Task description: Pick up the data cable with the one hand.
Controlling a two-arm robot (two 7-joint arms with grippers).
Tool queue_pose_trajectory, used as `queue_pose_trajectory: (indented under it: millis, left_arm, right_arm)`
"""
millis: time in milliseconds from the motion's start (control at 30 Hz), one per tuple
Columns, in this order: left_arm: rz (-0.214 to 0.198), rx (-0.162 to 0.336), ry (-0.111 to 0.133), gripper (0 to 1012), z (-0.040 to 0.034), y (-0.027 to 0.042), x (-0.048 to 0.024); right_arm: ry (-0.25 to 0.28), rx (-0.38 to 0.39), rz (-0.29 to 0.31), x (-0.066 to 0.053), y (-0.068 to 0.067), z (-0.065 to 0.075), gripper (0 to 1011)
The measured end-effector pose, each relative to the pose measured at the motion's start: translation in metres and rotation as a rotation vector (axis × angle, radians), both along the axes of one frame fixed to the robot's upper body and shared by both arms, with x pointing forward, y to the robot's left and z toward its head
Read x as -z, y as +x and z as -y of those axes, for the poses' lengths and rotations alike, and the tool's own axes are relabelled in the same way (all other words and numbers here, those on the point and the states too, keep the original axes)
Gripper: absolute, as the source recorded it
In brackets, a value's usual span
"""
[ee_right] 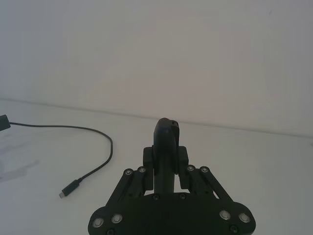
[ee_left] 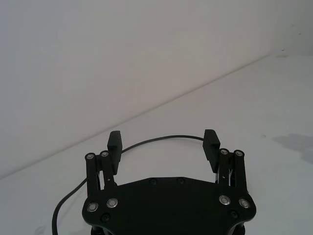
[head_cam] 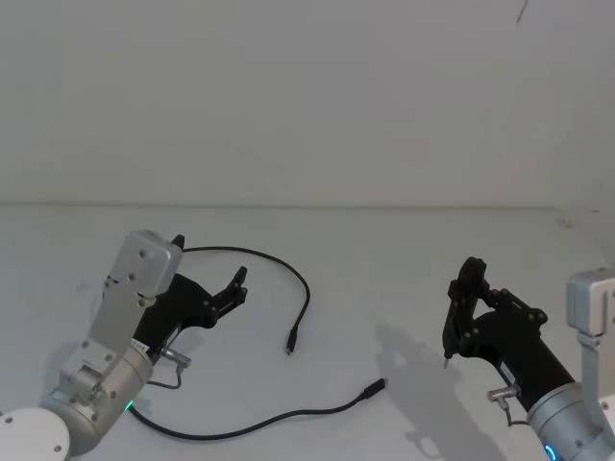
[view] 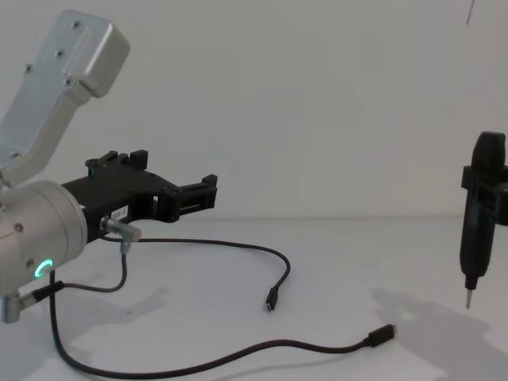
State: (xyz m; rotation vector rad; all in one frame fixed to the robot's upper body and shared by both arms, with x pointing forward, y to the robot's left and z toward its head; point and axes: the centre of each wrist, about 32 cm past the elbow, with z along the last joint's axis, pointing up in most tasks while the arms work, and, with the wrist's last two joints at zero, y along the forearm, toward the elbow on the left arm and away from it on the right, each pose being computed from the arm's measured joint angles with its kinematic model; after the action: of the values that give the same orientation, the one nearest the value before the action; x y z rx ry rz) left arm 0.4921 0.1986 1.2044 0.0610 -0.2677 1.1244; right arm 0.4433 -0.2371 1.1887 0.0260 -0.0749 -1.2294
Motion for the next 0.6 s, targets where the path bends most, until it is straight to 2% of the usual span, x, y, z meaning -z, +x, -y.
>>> queue_pose_trajectory:
  millis: [600]
  left_arm:
    - [0.0, 0.001, 0.0, 1001, 0.0002, -0.0001, 0.0]
  right_arm:
    - [0.0, 0.0, 0.0, 0.0, 0.0, 0.0, 279]
